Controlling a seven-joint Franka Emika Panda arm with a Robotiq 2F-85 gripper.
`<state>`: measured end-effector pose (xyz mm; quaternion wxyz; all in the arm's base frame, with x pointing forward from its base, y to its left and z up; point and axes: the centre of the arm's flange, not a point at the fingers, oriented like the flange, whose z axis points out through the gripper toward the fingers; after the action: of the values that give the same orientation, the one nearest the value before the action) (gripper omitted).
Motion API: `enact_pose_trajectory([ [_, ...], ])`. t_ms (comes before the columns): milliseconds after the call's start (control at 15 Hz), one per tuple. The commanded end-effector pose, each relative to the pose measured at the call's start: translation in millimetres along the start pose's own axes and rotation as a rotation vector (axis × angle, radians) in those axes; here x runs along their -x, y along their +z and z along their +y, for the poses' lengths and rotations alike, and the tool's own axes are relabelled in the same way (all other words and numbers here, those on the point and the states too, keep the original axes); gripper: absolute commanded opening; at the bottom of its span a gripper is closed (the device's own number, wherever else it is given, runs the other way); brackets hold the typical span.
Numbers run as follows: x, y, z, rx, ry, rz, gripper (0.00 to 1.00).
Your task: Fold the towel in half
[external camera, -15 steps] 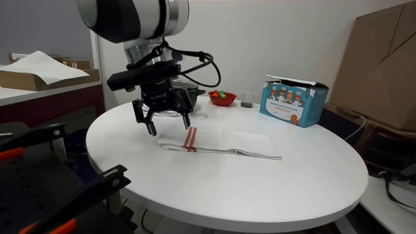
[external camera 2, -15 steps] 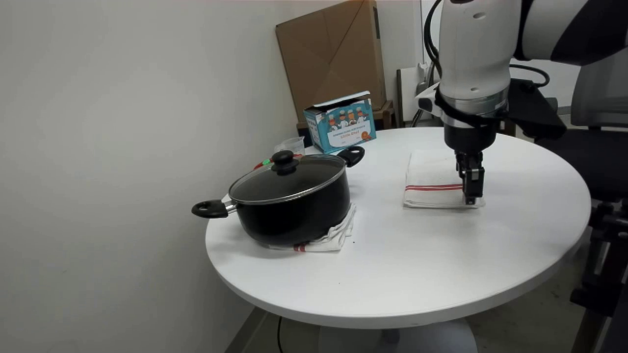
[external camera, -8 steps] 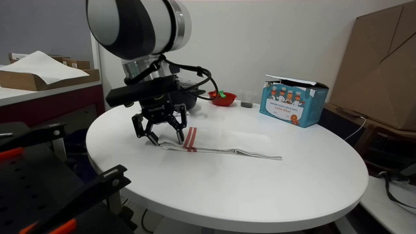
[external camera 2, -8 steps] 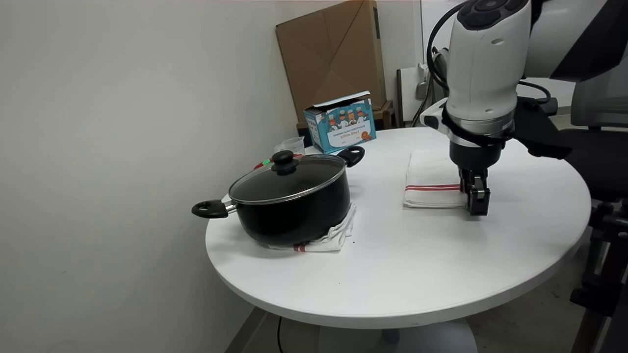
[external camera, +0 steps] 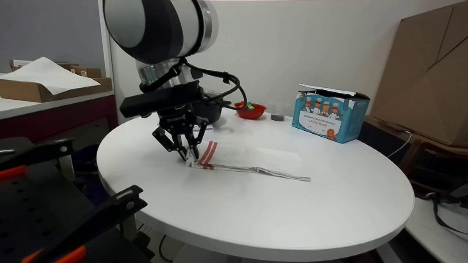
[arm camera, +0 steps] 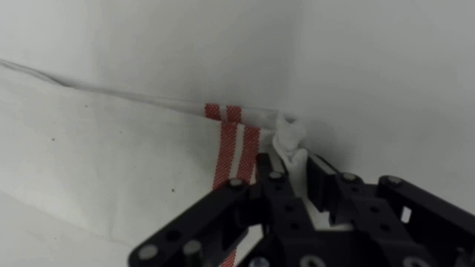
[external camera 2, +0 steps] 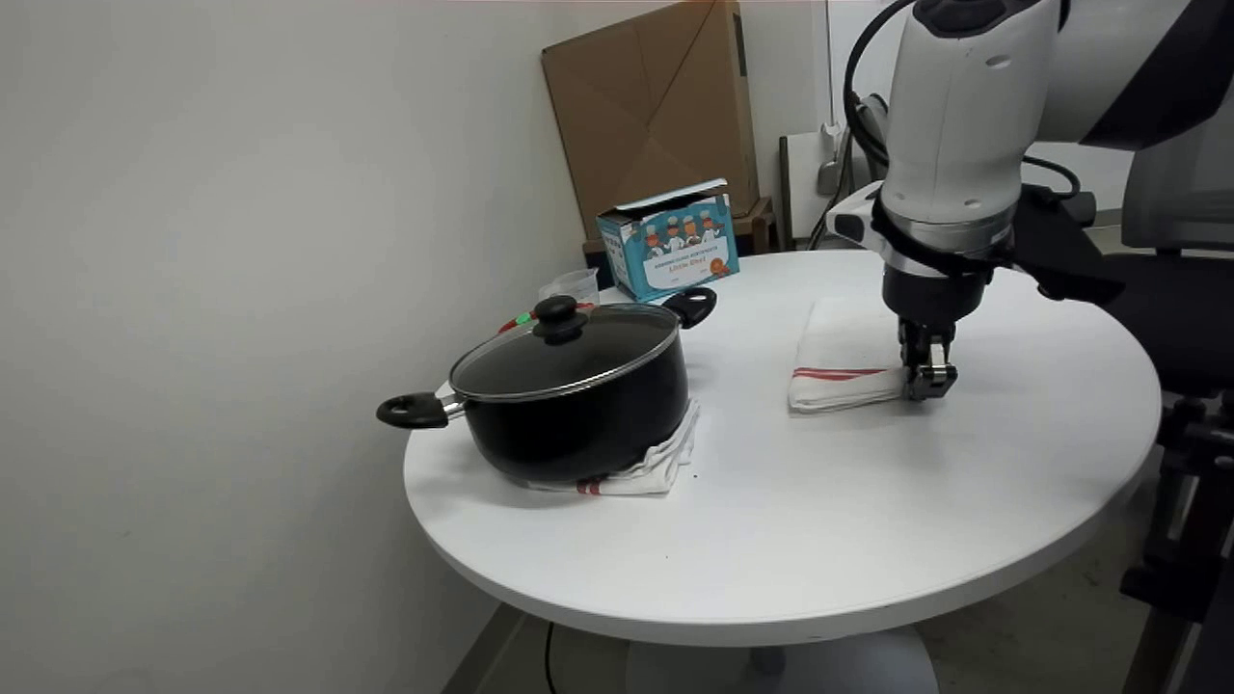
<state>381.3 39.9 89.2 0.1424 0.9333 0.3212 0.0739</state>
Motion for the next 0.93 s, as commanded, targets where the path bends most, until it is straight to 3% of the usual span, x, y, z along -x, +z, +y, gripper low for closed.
enact_pose_trajectory([
  [0, 17, -34, -19, -0.117, 0.013, 0.048, 0.12],
  [200, 27, -67, -27, -0.225, 0.019, 0.092, 0.11],
  [467, 34, -98, -10, -0.330, 0.080, 0.144, 0.11],
  [867, 42, -95, 71, -0.382, 0.285, 0.166, 0.11],
])
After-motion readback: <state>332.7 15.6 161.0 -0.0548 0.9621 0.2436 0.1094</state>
